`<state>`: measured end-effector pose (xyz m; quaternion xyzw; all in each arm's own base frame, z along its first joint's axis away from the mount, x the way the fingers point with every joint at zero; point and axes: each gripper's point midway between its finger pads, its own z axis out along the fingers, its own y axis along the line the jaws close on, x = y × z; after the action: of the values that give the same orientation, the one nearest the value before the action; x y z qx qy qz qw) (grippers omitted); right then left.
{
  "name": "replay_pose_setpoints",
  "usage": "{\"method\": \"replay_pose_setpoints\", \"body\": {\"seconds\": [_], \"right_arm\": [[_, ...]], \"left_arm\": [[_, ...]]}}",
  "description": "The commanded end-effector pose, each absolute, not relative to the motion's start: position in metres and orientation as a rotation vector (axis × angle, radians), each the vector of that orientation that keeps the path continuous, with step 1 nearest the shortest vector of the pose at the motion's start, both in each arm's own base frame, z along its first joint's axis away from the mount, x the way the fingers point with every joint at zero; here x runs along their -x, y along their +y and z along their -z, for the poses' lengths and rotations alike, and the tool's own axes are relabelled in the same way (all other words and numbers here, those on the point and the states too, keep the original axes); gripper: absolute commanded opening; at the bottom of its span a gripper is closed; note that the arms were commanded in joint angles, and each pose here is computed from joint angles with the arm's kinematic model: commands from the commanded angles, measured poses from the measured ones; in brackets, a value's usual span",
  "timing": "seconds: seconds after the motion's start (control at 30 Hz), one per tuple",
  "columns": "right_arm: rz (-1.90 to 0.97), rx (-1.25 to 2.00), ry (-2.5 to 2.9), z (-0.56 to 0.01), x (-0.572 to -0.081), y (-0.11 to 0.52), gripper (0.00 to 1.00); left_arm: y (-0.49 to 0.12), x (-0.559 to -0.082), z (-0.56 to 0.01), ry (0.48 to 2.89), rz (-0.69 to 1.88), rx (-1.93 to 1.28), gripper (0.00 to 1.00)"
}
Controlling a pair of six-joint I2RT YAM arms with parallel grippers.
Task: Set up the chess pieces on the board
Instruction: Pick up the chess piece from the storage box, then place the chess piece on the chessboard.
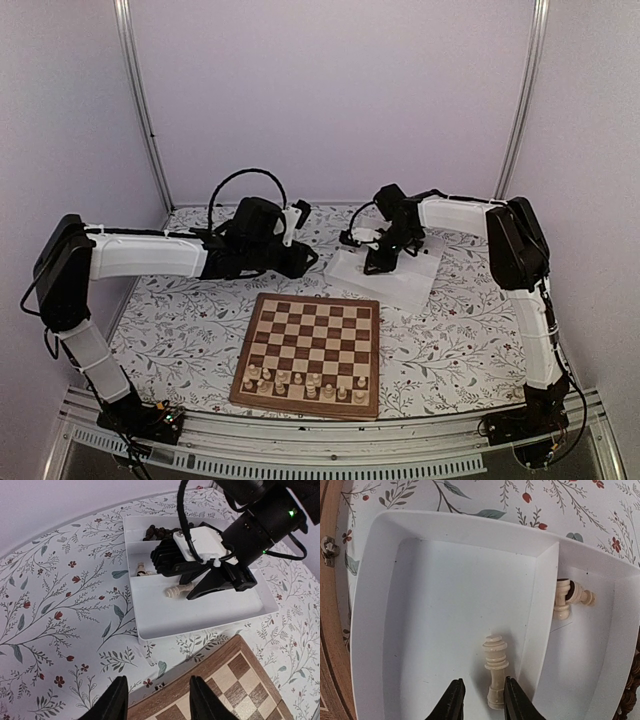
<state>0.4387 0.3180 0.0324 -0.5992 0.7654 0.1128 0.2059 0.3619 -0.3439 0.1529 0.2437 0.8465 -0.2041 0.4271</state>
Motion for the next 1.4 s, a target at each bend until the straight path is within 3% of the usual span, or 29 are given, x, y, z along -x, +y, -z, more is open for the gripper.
{"method": "replay_pose_setpoints", "body": {"seconds": [0.0,0.37,0.6,0.83,1.1,1.37], "right_arm": [[-0.274,1.694,2.204,-0.011,-0.433,0.311,0.31],[-0.284,1.671,2.311,0.008,-0.421,0.301,0.31],[-0.309,1.597,2.321,-0.003,-0.424,0.306,0.12],[-0.384,1.485,2.164,-0.079,-0.425,0.314,0.07],[-0.712,1.500,1.897,-0.169,-0.373,0.335,0.07],[-0.836,1.520,1.814,-0.195,-0.345,0.341,0.08]], "left_arm": [[-0.341,-0.365,-0.169,2.072,0.547,-0.582,0.44],[-0.342,-0.365,-0.167,2.078,0.562,-0.579,0.45],[-0.346,-0.363,-0.164,2.094,0.599,-0.586,0.46],[-0.356,-0.364,-0.169,2.115,0.783,-0.549,0.48],[-0.377,-0.371,-0.182,2.092,1.134,-0.421,0.54],[-0.400,-0.370,-0.203,1.998,1.382,-0.397,0.54]]}}
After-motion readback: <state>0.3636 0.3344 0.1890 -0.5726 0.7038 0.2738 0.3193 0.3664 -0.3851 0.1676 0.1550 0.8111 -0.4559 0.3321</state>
